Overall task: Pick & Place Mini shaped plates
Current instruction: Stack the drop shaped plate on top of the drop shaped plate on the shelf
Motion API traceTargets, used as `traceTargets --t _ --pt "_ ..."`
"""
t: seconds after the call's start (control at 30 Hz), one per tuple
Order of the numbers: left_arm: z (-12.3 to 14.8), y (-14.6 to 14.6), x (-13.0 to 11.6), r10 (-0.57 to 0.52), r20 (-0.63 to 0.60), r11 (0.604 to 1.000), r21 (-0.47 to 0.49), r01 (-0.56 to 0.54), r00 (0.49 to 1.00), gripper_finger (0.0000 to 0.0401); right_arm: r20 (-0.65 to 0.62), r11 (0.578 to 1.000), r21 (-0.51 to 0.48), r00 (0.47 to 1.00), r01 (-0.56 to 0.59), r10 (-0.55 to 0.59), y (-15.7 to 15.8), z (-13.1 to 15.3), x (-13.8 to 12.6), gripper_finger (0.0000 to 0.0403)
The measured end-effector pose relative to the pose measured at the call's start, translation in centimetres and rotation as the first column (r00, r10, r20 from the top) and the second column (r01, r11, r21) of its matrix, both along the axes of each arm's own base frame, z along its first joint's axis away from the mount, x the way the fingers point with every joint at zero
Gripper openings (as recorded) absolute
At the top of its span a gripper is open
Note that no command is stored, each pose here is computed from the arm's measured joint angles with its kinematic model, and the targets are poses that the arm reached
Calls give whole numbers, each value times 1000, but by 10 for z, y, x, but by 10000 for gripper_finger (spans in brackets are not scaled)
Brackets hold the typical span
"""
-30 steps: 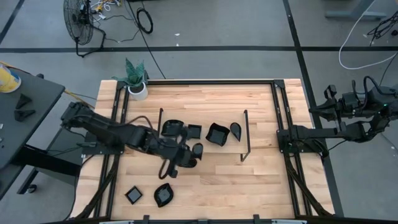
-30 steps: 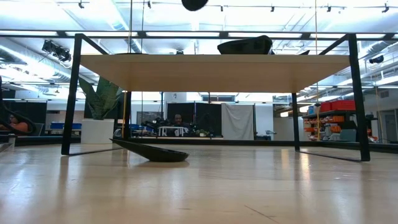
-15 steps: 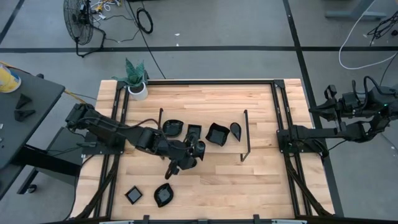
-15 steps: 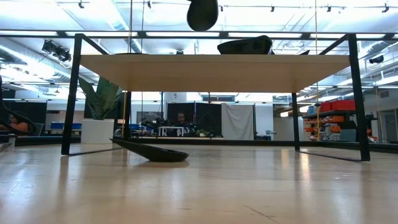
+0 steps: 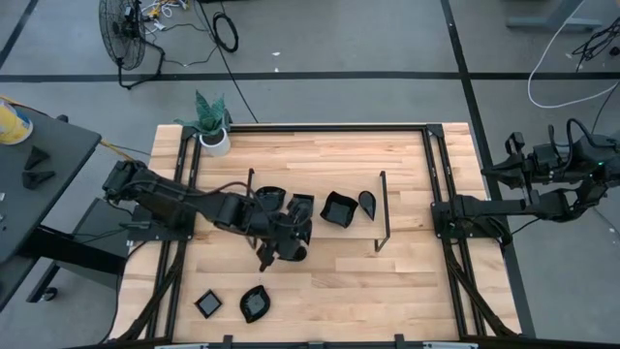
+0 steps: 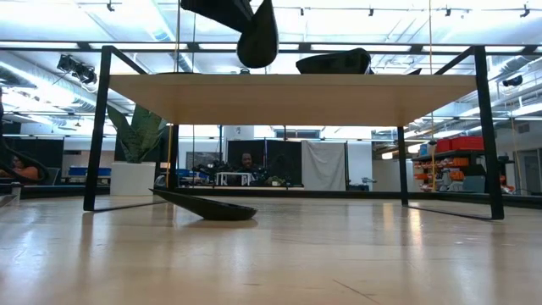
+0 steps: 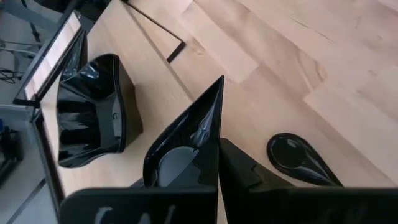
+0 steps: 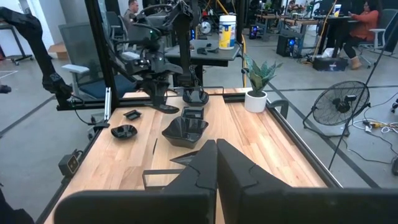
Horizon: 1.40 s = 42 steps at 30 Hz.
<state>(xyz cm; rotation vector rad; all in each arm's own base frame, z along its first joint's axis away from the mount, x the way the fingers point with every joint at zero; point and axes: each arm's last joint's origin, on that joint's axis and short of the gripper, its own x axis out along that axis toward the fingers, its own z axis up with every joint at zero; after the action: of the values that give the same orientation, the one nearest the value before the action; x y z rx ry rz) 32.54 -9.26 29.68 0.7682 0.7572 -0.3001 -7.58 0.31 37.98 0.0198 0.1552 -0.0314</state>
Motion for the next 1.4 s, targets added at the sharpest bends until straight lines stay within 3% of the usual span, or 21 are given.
traceTargets --t 0.63,0.97,1.4 --pt "-15 2 10 15 -56 999 -43 -18 998 3 0 1000 0 1000 0 0 0 0 0 6" --pt "-15 3 9 127 -60 983 -125 -134 990 3 0 1000 0 1000 0 0 0 0 0 6" --pt "-15 3 9 138 -58 982 -119 -144 989 3 0 1000 0 1000 0 0 0 0 0 6"
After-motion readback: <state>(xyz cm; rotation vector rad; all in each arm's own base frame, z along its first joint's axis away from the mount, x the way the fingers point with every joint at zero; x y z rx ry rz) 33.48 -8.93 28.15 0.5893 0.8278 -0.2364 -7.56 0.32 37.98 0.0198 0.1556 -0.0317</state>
